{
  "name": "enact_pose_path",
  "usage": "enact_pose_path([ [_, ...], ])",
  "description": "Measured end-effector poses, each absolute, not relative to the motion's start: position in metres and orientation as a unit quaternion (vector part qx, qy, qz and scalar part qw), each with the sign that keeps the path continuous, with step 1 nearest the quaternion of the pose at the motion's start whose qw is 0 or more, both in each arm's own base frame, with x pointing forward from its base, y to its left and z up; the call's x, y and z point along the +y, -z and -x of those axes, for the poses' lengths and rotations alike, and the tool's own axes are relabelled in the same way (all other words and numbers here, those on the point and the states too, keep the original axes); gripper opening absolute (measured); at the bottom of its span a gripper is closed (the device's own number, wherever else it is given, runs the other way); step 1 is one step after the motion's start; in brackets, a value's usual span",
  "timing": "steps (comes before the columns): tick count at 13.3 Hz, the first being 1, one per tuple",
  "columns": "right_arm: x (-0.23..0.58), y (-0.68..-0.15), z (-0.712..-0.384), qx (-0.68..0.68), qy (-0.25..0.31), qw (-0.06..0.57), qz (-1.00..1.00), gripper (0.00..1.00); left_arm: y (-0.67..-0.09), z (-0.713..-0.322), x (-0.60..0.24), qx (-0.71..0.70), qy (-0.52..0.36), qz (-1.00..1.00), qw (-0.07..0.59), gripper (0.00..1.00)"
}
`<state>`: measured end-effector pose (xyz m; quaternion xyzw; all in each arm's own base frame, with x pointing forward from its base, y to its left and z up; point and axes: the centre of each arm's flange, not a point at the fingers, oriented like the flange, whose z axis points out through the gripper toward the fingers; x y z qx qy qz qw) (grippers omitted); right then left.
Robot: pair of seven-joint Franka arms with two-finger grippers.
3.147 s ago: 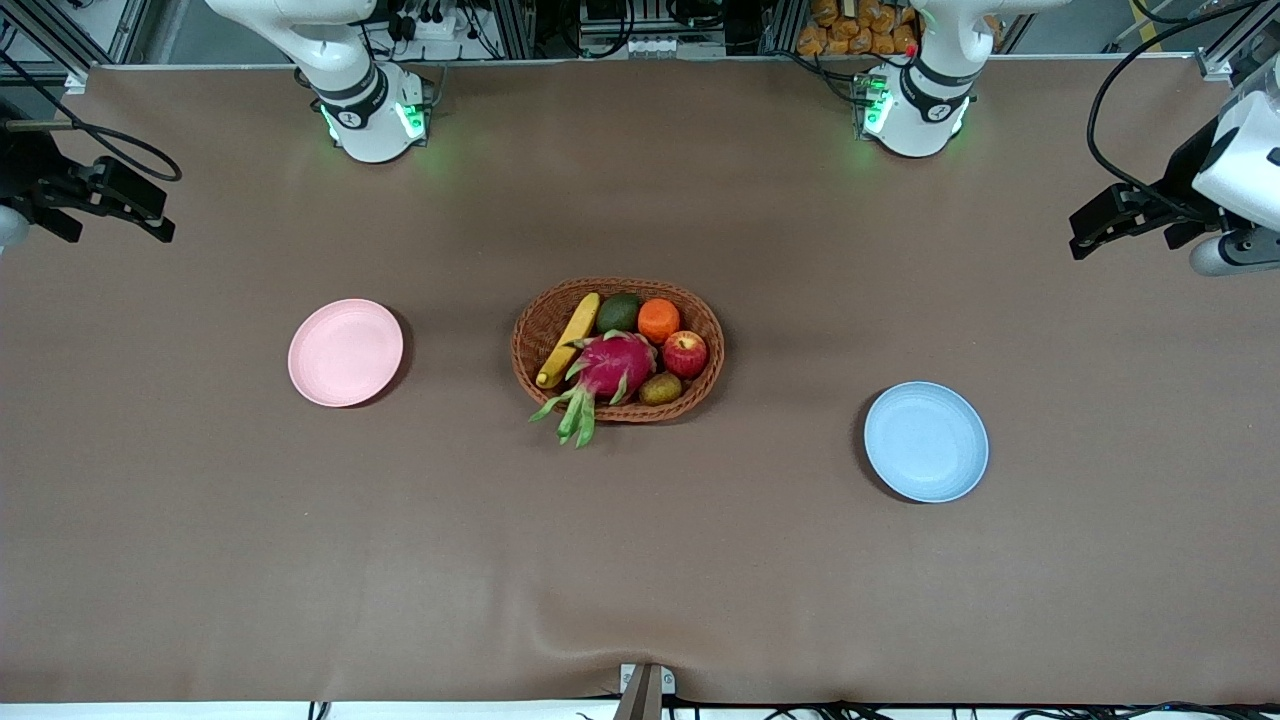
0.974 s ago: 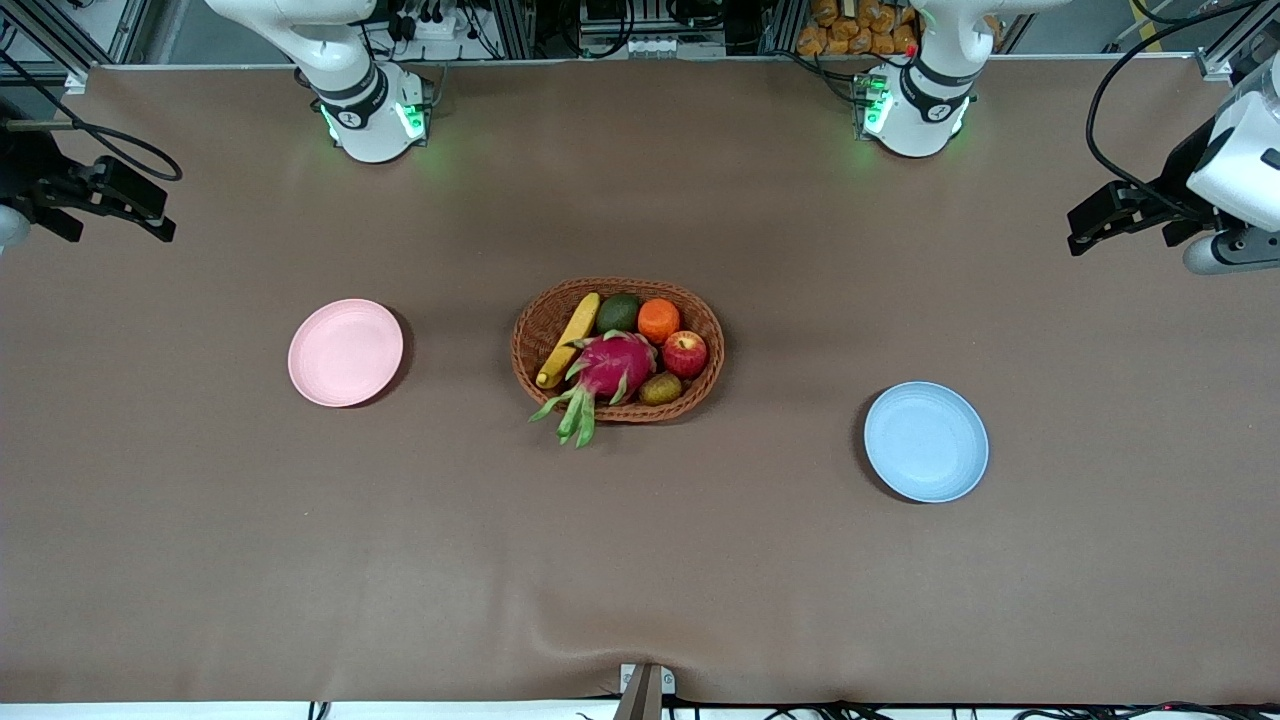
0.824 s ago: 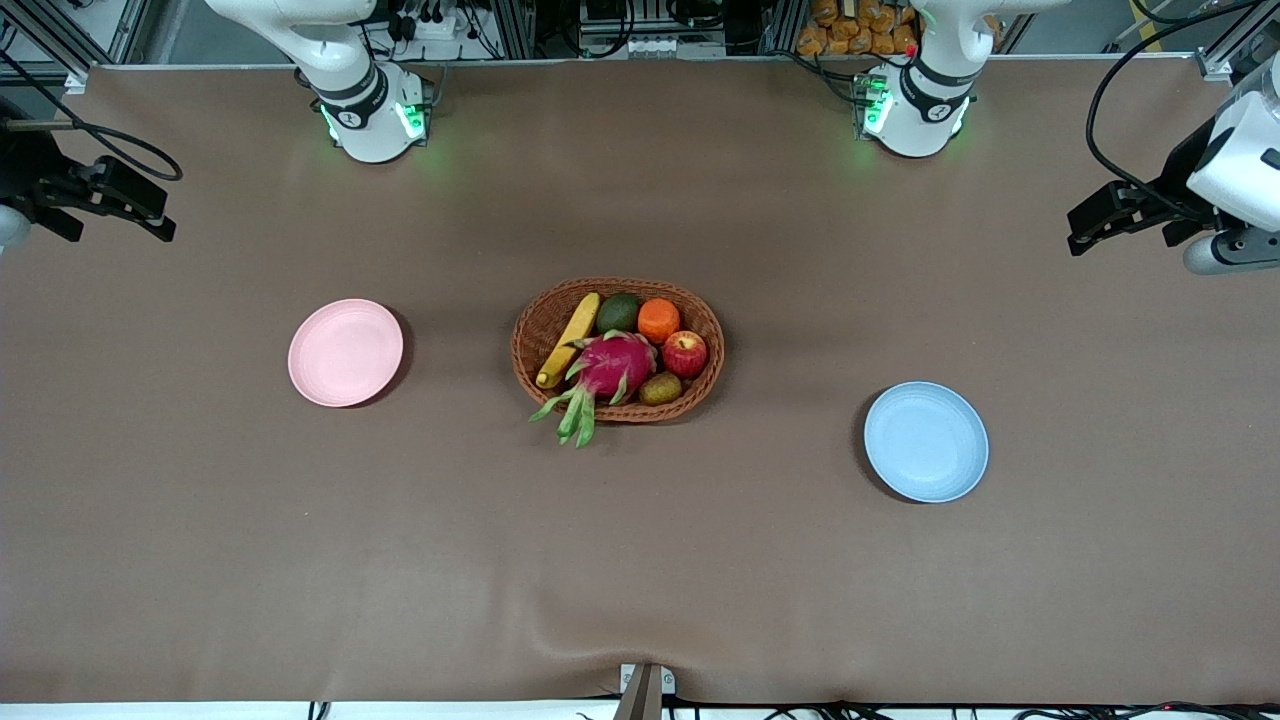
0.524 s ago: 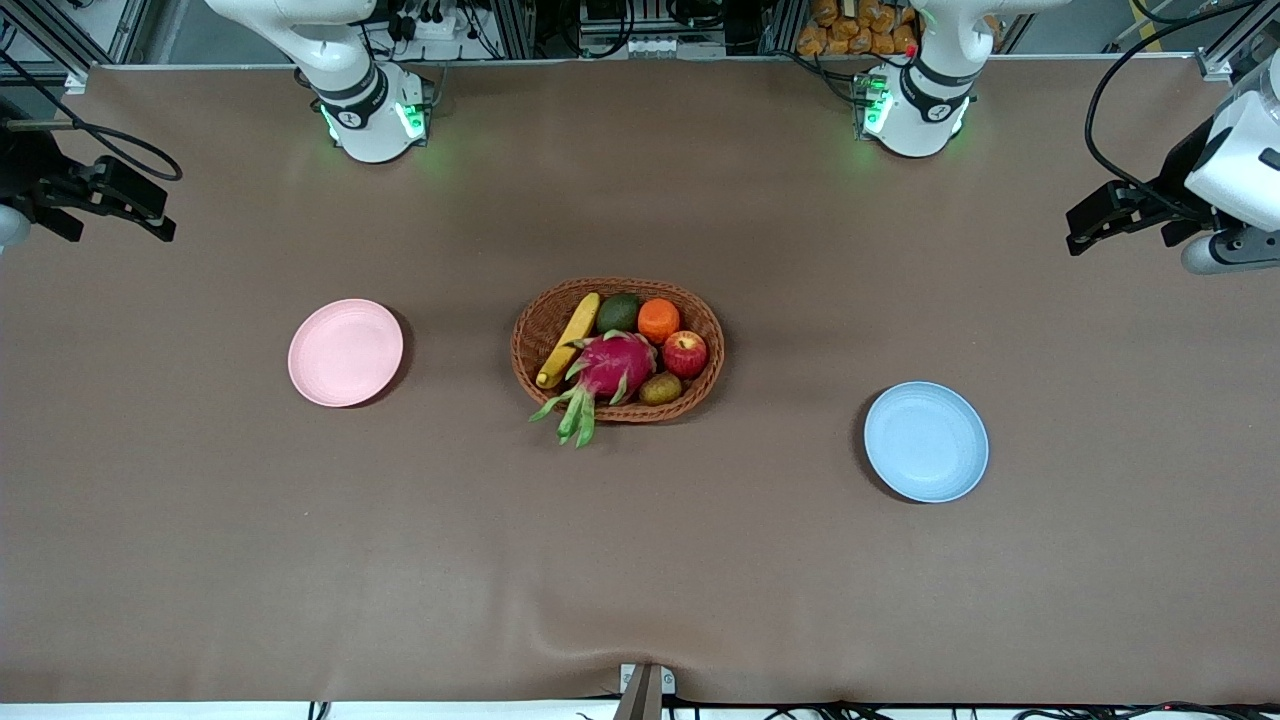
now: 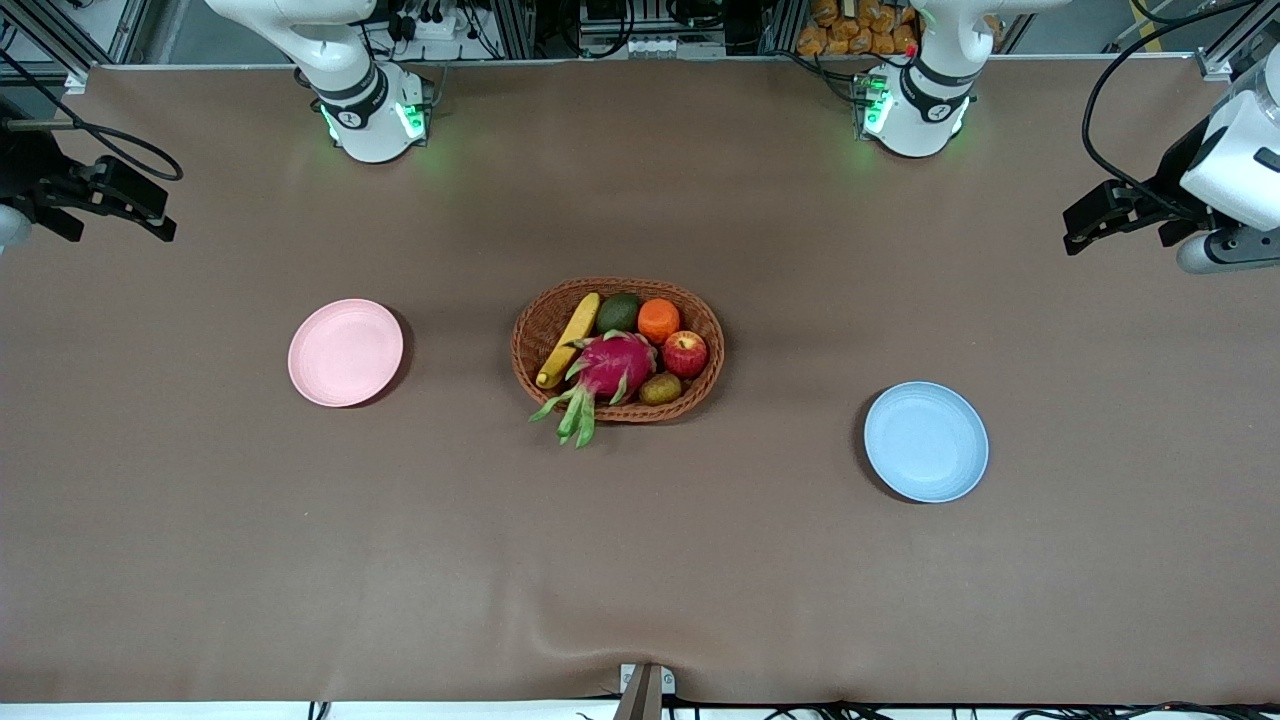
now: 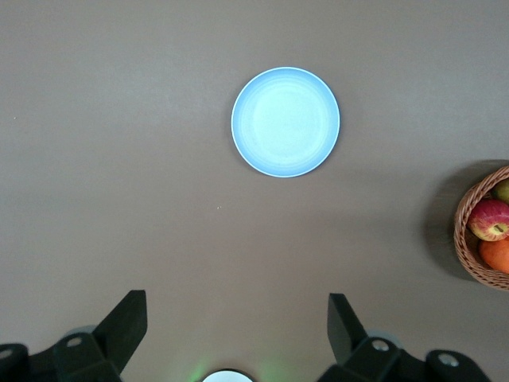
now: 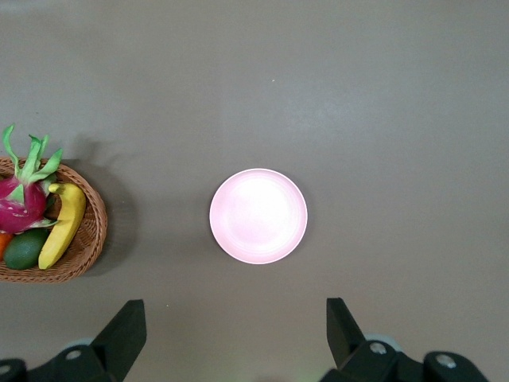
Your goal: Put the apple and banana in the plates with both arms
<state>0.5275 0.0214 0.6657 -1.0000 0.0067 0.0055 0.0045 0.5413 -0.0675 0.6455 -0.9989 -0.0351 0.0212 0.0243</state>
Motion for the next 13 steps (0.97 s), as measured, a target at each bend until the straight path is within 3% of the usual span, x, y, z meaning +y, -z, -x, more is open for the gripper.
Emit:
enact_pose_path([
  [13, 0.0214, -0.6657, -0.5275, 0.007, -0.005, 0.005, 1.0, 1.0, -0.6418, -0.5426, -0.0686, -0.034, -0.025, 0.999, 0.025, 1.0],
])
